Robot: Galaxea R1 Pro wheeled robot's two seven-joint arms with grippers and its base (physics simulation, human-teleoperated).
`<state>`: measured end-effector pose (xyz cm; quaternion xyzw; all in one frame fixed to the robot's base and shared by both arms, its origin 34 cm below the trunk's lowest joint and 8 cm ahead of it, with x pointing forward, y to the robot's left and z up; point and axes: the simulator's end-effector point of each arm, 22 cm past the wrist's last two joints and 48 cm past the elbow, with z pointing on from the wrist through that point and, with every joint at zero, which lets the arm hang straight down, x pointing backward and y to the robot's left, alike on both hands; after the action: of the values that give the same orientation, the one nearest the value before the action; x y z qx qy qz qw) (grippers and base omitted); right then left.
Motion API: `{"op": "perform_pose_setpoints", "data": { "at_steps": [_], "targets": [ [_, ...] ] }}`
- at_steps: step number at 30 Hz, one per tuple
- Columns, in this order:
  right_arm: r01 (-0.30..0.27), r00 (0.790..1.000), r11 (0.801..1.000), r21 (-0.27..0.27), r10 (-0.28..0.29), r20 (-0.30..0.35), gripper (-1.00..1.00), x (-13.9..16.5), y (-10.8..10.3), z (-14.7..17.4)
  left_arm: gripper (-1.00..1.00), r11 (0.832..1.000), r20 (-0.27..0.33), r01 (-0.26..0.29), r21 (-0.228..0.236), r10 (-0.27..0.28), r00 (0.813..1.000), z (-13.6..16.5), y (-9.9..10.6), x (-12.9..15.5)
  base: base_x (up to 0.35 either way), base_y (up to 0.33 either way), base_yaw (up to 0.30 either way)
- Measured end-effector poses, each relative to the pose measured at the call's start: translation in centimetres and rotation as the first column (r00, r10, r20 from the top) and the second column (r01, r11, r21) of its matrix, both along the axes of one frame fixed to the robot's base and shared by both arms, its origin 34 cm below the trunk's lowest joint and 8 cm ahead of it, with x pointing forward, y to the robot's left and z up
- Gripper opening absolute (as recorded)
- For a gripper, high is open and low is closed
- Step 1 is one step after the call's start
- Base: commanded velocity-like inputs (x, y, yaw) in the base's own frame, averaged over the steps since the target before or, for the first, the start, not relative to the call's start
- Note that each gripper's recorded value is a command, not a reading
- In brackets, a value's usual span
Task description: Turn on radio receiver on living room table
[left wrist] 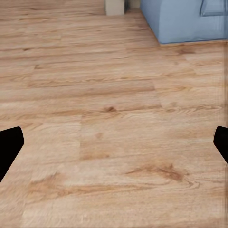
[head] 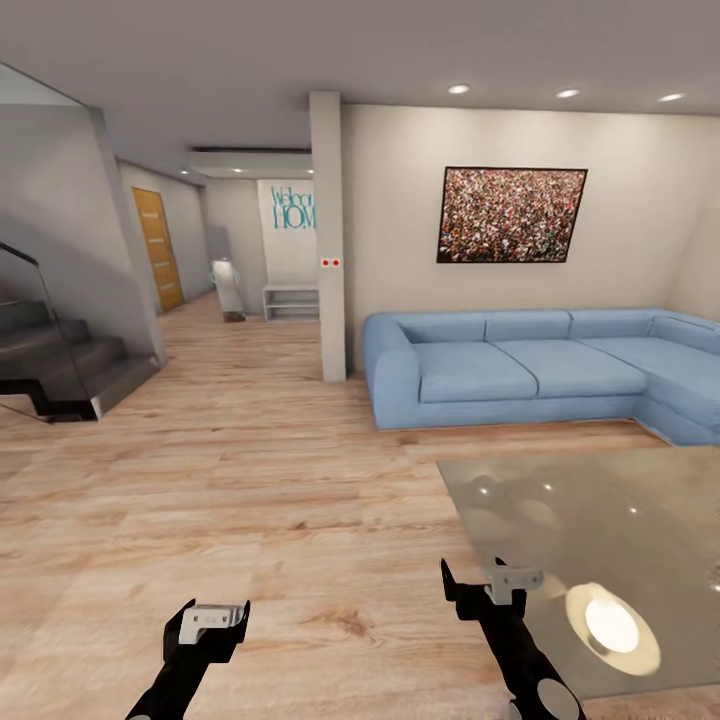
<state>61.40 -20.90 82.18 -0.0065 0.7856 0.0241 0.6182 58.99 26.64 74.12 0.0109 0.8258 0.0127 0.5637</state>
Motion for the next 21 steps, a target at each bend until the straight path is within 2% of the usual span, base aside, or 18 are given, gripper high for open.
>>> {"op": "perform_pose_setpoints", "data": {
  "at_steps": [21],
  "targets": [
    [0.000,1.000,1.000,0.000,0.000,0.012,1.00,0.03,0.01,0.59,1.00,1.000,0.011,-0.001,-0.001,0.001,1.000,0.47,0.00,0.09,0.000,0.000,-0.265]
  ]
}}
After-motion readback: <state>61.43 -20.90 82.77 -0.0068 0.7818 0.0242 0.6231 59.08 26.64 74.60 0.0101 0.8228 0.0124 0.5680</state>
